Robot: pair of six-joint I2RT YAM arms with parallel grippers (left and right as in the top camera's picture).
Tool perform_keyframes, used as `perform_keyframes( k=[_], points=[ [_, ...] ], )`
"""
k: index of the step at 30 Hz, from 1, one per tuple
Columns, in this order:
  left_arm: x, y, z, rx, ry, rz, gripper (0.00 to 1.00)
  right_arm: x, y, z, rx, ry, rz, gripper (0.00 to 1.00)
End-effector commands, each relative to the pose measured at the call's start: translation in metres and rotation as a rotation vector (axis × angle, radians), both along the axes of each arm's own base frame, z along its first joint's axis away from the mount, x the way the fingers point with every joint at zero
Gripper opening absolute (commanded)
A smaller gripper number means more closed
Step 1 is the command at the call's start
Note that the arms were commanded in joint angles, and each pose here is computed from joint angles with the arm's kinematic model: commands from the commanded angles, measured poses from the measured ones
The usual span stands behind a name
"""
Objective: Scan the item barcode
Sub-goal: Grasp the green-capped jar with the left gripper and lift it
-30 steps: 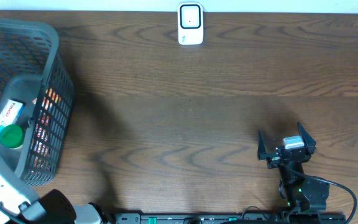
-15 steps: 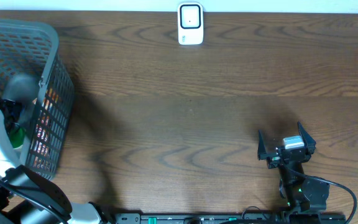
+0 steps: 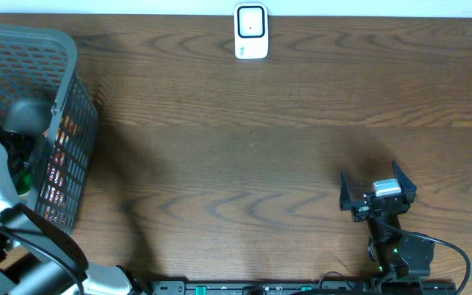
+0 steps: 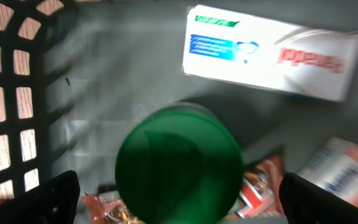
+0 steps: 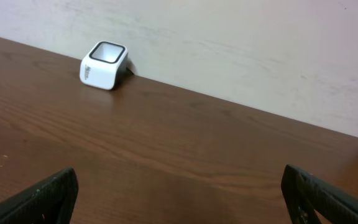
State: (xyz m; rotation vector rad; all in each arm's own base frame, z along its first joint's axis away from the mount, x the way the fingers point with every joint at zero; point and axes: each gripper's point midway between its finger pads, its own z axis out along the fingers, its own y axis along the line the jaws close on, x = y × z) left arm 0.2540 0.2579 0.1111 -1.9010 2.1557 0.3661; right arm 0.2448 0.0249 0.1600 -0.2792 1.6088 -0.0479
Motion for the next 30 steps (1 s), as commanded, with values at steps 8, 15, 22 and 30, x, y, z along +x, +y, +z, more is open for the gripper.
perform_keyframes(
  k=[8,15,22,30],
  points=[
    [-0.008,0.005,-0.043,-0.103,0.064,0.018,1.0,0.0,0.001,-0.001,0.015,0.005,0.0,0.99],
    [-0.008,0.004,-0.064,-0.137,0.102,0.019,1.0,0.0,0.001,-0.001,0.015,0.005,0.0,0.99],
    [-0.005,0.001,-0.07,-0.16,0.09,0.015,0.92,0.0,0.001,-0.001,0.015,0.005,0.0,0.99],
    [-0.006,0.0,-0.07,-0.166,0.098,0.009,0.68,0.0,0.001,-0.001,0.015,0.005,0.0,0.99]
  ],
)
